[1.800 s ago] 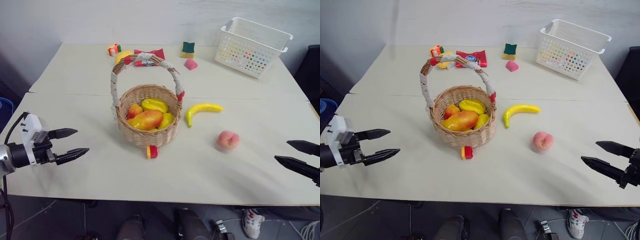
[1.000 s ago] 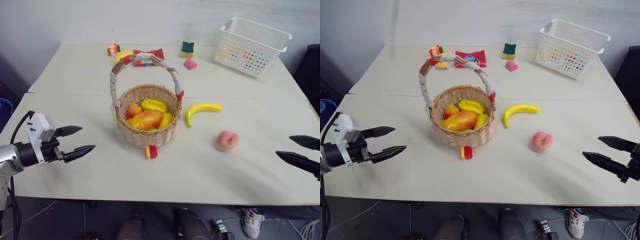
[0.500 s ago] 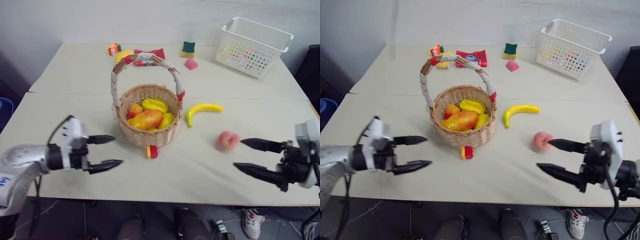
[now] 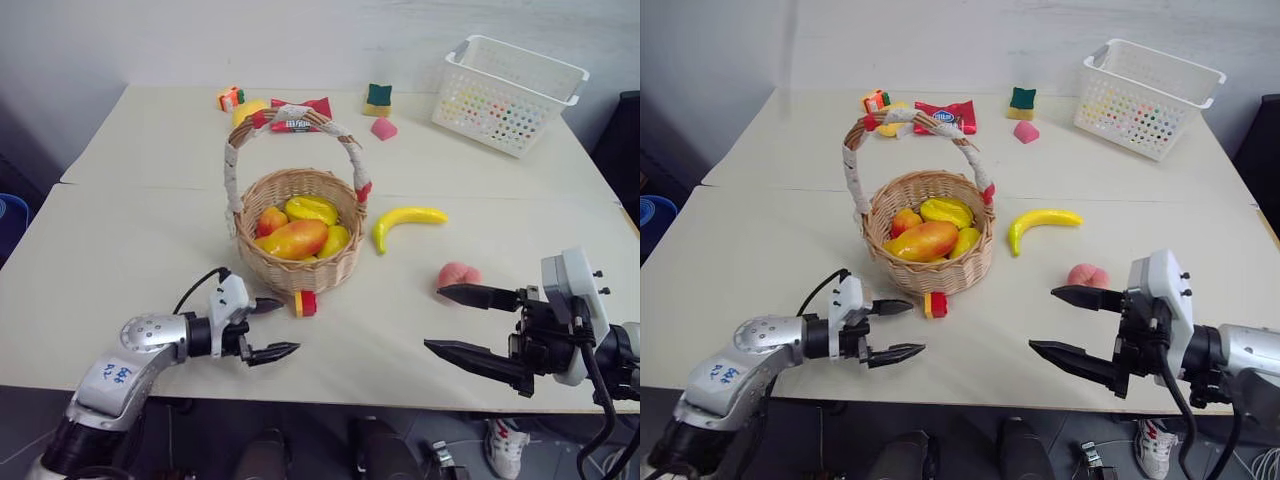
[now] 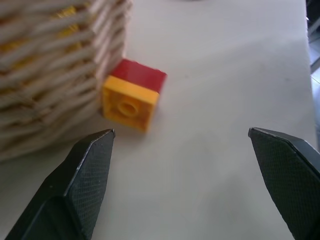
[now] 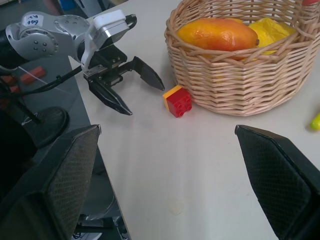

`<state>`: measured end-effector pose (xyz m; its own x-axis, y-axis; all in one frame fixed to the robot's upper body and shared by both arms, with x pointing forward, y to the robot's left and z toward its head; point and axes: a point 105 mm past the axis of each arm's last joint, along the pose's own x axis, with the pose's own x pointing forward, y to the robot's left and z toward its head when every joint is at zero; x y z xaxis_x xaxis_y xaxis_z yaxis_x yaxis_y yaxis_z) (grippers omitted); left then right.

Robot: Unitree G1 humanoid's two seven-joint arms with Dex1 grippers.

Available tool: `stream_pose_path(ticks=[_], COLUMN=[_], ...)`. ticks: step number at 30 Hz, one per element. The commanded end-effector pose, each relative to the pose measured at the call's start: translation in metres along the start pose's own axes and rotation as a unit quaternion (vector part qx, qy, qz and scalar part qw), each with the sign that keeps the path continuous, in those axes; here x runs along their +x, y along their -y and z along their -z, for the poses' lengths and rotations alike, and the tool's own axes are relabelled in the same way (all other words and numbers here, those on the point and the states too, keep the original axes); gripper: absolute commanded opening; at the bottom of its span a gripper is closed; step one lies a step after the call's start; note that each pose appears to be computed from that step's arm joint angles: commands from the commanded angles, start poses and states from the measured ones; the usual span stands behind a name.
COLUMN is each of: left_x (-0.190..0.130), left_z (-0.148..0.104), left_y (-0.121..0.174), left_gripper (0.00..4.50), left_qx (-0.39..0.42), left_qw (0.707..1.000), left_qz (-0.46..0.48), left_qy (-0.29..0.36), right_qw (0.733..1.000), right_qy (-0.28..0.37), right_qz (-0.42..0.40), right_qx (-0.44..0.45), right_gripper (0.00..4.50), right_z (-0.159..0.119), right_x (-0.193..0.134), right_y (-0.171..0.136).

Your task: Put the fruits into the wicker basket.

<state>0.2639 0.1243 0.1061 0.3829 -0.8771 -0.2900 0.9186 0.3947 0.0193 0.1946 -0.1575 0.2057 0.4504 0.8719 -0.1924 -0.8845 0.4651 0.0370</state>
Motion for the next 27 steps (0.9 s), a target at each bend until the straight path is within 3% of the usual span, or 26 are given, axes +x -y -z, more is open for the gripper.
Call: stream_pose_path(ticks=[1,23,27], left_x=[0.004,0.055,0.061], left_z=[-0.008,-0.001,0.0], left_y=[0.0,-0.02,-0.021], left_gripper=[4.5,4.5,3.64], left_qx=[0.018,0.019,0.021], left_qw=[1.0,0.999,0.999], left_qz=[0.005,-0.016,-0.032], left_qy=[0.022,0.022,0.024], right_qw=[1.0,0.999,0.999], right_qy=[0.013,0.029,0.03], right_qz=[0.01,0.038,0.038], right_qx=[-0.011,-0.015,-0.013], right_gripper=[4.48,4.48,4.5], right_z=[-0.001,0.003,0.003], right_x=[0.0,0.005,0.006], right_y=[0.0,-0.001,-0.002])
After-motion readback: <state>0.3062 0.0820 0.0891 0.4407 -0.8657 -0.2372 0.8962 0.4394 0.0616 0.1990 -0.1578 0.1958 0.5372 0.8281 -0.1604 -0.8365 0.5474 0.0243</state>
